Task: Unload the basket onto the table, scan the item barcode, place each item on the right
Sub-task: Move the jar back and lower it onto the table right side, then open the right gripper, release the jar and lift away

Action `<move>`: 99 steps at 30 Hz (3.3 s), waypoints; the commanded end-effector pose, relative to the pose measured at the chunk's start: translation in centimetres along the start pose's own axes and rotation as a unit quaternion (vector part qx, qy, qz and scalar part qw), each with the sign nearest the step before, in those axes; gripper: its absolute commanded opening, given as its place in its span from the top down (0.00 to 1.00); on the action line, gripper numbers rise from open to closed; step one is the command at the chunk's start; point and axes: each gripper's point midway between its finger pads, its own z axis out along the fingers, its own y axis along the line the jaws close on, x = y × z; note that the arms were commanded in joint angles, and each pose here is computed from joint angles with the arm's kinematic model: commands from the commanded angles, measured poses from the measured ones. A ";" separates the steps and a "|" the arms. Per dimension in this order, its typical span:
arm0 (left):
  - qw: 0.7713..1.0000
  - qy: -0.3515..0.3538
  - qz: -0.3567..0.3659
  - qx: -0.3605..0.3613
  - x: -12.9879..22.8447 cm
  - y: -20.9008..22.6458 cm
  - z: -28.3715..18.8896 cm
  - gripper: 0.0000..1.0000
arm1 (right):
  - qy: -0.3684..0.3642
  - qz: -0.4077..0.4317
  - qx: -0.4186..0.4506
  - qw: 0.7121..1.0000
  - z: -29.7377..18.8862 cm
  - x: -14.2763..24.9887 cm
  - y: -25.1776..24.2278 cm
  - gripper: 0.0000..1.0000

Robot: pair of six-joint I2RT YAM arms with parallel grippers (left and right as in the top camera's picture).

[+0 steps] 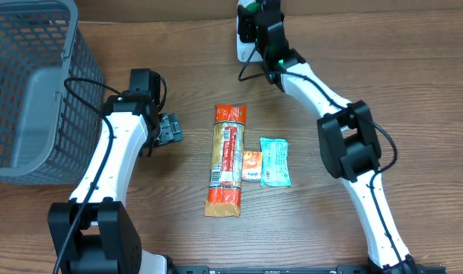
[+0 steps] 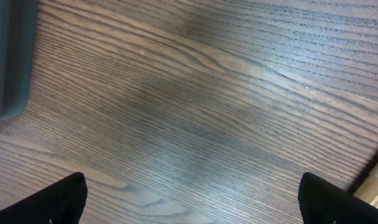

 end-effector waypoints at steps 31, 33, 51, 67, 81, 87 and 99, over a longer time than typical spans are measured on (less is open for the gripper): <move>1.000 -0.014 0.002 -0.005 -0.6 0.3 -0.6 0.00 | 0.557 0.077 0.244 0.790 -32.1 6.0 -24.3 0.82; 1.000 -0.014 0.002 -0.005 -0.6 0.3 -0.6 0.00 | 0.568 0.069 0.239 0.784 -32.3 7.6 -24.6 0.81; 1.000 -0.014 0.002 -0.005 -0.6 0.3 -0.6 0.00 | 0.580 0.069 0.240 0.776 -32.6 11.9 -25.5 0.00; 1.000 -0.014 0.002 -0.005 -0.6 0.3 -0.6 0.00 | 0.510 0.064 0.234 0.825 -36.4 1.6 -22.3 0.00; 1.000 -0.014 0.002 -0.005 -0.6 0.3 -0.6 0.00 | 0.551 0.102 0.261 0.787 -37.7 8.0 -23.5 0.17; 1.000 -0.014 0.002 -0.005 -0.6 0.3 -0.6 0.00 | 0.562 0.142 0.225 0.783 -37.4 9.8 -22.0 0.15; 1.000 -0.014 0.002 -0.005 -0.6 0.3 -0.6 0.00 | 0.553 0.174 0.199 0.790 -36.5 11.4 -21.2 0.14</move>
